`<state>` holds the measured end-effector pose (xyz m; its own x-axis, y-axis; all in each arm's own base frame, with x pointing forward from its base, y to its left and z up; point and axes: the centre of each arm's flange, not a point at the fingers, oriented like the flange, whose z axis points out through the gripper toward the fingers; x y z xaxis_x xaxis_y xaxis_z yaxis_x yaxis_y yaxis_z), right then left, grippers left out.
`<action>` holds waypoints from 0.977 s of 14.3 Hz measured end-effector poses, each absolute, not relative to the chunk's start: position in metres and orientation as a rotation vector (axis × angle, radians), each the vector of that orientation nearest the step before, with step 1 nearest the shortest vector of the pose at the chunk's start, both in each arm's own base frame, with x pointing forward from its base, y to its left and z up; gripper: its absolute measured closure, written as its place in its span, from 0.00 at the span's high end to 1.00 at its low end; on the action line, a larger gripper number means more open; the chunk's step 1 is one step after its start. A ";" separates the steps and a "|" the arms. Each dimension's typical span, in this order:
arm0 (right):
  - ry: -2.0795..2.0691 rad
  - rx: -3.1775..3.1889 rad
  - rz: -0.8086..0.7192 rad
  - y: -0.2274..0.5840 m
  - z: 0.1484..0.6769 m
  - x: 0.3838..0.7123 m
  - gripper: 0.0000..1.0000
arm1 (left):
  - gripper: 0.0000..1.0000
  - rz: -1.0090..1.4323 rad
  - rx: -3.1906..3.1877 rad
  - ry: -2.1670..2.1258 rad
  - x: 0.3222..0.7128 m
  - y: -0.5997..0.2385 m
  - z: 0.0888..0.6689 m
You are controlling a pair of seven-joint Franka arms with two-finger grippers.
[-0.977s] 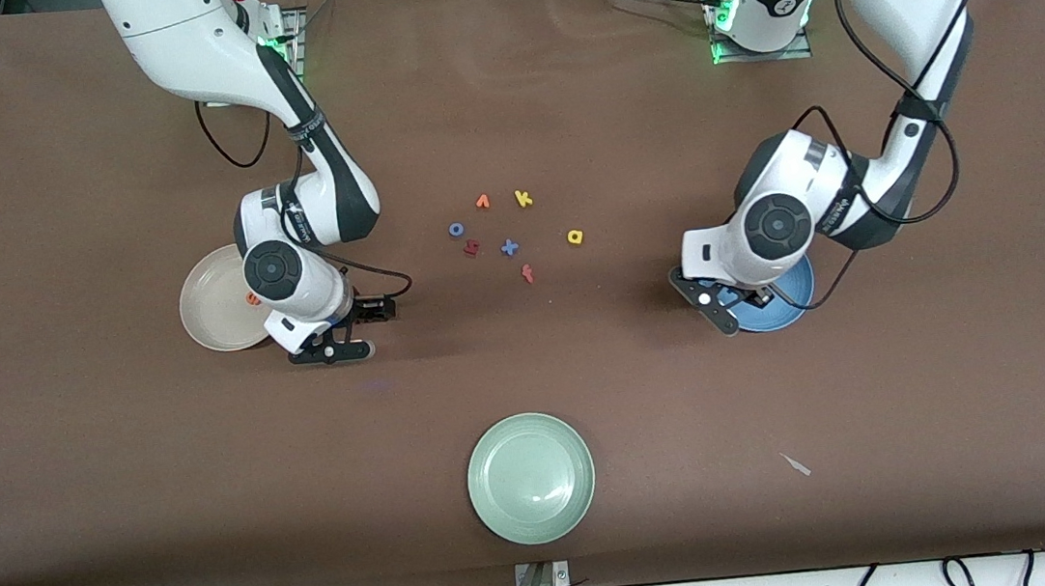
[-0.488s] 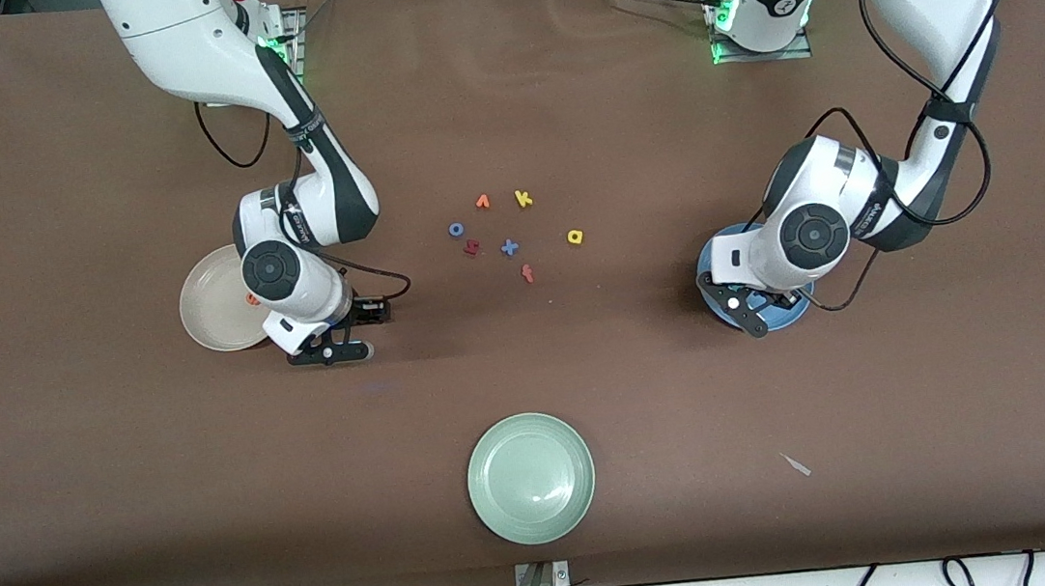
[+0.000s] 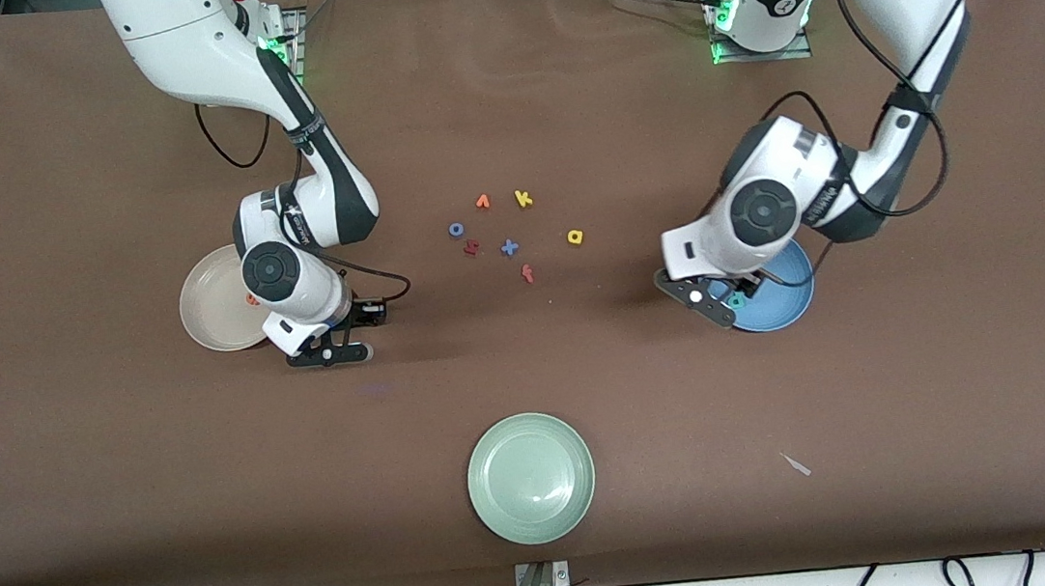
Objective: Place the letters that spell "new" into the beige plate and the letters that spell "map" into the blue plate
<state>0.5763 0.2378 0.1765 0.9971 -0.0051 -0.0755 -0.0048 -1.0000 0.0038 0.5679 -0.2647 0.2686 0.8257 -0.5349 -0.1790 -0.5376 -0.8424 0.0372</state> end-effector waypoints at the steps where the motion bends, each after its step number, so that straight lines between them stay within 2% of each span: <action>1: -0.009 3.136 -0.117 0.238 0.177 0.577 0.43 | 1.00 0.281 -3.017 0.759 0.558 -0.284 0.272; 3: -0.009 3.136 -0.117 0.237 0.178 0.577 0.39 | 1.00 0.285 -3.045 0.532 0.538 -0.320 0.271; 6: -0.009 3.136 -0.117 0.237 0.177 0.577 0.40 | 1.00 0.286 -3.059 0.326 0.509 -0.364 0.262; 10: -0.009 3.136 -0.117 0.238 0.178 0.577 0.40 | 1.00 0.268 -3.119 0.306 0.488 -0.400 0.239; 12: -0.005 3.137 -0.122 0.239 0.179 0.578 0.40 | 0.96 0.282 -3.130 0.334 0.481 -0.409 0.225; 13: 0.002 3.134 -0.151 0.240 0.182 0.579 0.40 | 0.89 0.274 -3.128 0.365 0.476 -0.414 0.217; 14: 0.021 3.129 -0.188 0.241 0.186 0.580 0.40 | 0.88 0.261 -3.121 0.398 0.473 -0.417 0.210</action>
